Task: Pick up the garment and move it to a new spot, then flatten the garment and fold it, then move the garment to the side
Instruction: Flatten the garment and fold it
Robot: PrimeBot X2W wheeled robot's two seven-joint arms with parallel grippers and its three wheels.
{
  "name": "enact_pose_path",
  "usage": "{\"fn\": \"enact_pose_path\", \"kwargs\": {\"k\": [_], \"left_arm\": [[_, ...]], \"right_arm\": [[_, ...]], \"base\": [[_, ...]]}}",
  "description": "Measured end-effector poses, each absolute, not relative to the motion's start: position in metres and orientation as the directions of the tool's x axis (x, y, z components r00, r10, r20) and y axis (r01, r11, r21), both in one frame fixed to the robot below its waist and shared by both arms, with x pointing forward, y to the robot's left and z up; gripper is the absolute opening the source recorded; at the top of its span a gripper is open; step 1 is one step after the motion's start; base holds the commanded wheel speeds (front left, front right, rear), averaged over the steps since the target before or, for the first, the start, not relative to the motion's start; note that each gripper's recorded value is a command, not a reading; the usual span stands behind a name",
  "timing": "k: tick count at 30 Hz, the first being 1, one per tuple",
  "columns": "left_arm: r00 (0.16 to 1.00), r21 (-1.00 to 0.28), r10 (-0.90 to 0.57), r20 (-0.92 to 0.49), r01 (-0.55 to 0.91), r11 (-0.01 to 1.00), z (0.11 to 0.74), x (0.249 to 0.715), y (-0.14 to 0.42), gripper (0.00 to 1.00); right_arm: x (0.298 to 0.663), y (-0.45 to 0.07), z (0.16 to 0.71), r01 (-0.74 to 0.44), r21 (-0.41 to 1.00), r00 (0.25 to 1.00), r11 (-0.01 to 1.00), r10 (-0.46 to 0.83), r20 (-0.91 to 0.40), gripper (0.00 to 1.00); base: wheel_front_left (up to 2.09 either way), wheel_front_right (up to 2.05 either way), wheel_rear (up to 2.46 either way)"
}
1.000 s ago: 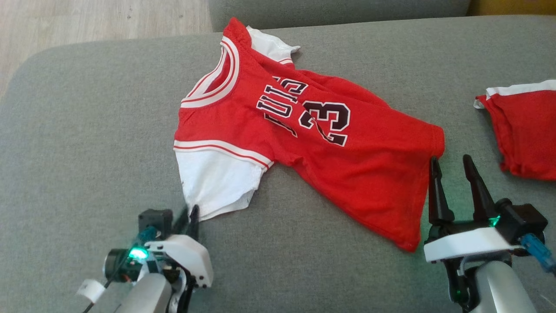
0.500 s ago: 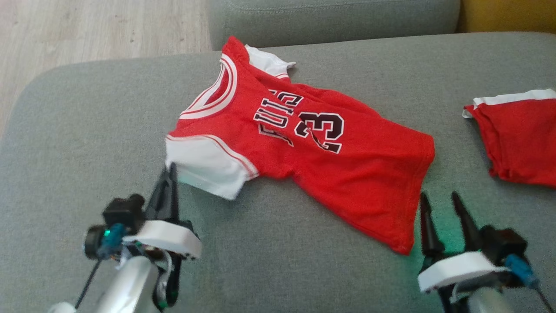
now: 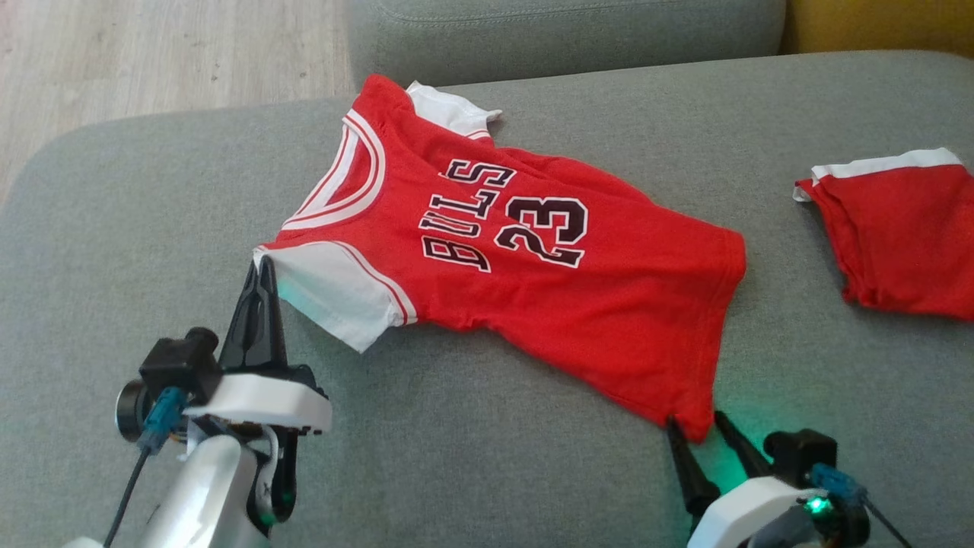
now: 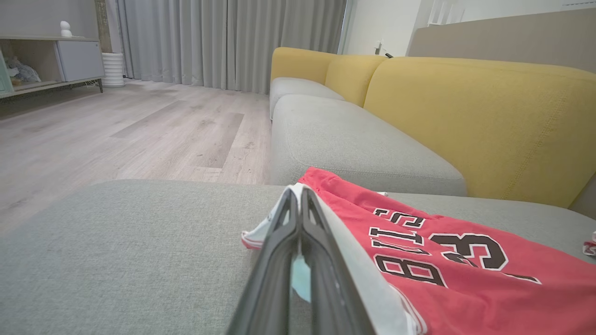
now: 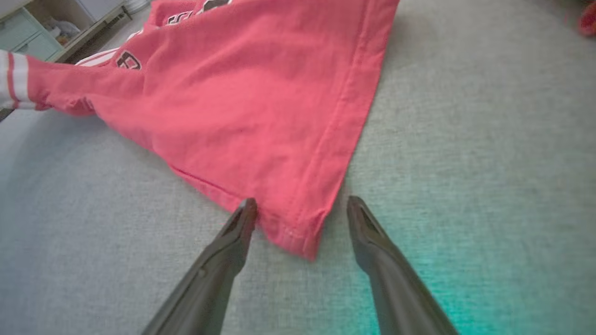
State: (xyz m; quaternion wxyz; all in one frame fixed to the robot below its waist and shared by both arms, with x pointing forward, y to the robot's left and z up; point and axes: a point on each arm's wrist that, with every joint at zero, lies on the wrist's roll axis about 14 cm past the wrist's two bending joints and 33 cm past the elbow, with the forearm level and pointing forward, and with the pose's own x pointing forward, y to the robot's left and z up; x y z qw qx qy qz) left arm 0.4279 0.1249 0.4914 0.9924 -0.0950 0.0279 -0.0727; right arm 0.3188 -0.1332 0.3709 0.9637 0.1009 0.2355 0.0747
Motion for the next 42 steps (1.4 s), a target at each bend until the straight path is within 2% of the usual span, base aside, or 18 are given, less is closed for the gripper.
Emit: {"fn": "enact_pose_path", "kwargs": {"k": [7,19,20,21,22,32,35,37,42], "left_arm": [[0.988,-0.2,-0.149,-0.042,0.138,0.97,0.492,0.427,0.125,0.0],[0.985,-0.195,-0.159,-0.065,0.144,0.97,0.487,0.423,0.124,0.0],[0.985,-0.193,-0.16,-0.068,0.145,0.97,0.486,0.423,0.124,0.0],[0.984,-0.191,-0.161,-0.07,0.145,0.971,0.486,0.423,0.124,0.0],[0.984,-0.189,-0.161,-0.072,0.145,0.971,0.485,0.423,0.124,0.0],[0.982,-0.176,-0.171,-0.079,0.155,0.972,0.486,0.424,0.124,0.0],[0.982,-0.219,-0.178,-0.065,0.16,0.963,0.493,0.425,0.124,0.0],[0.982,-0.329,-0.184,-0.049,0.158,0.931,0.503,0.427,0.122,0.0],[0.978,-0.337,-0.198,0.071,0.211,0.918,0.559,0.444,0.128,0.0]], "right_arm": [[0.311,-0.121,0.366,-0.127,0.272,0.844,0.954,0.248,-0.475,1.0],[0.314,-0.115,0.372,-0.152,0.282,0.855,0.947,0.269,-0.443,1.0],[0.315,-0.116,0.373,-0.152,0.281,0.857,0.948,0.268,-0.44,0.98],[0.315,-0.116,0.374,-0.152,0.28,0.861,0.948,0.266,-0.433,0.4],[0.316,-0.117,0.376,-0.153,0.278,0.866,0.948,0.264,-0.425,0.0],[0.334,-0.127,0.406,-0.158,0.253,0.929,0.954,0.23,-0.289,0.0],[0.345,-0.132,0.423,-0.166,0.237,0.947,0.957,0.222,-0.231,0.0],[0.358,-0.139,0.446,-0.183,0.207,0.963,0.961,0.218,-0.158,0.0],[0.394,-0.161,0.523,-0.211,0.087,0.977,0.974,0.206,0.061,0.0]], "base": [[0.0,0.0,0.0],[0.0,0.0,0.0],[0.0,0.0,0.0],[0.0,0.0,0.0],[0.0,0.0,0.0],[0.0,0.0,0.0],[0.0,0.0,0.0],[0.0,0.0,0.0],[0.0,0.0,0.0]]}}
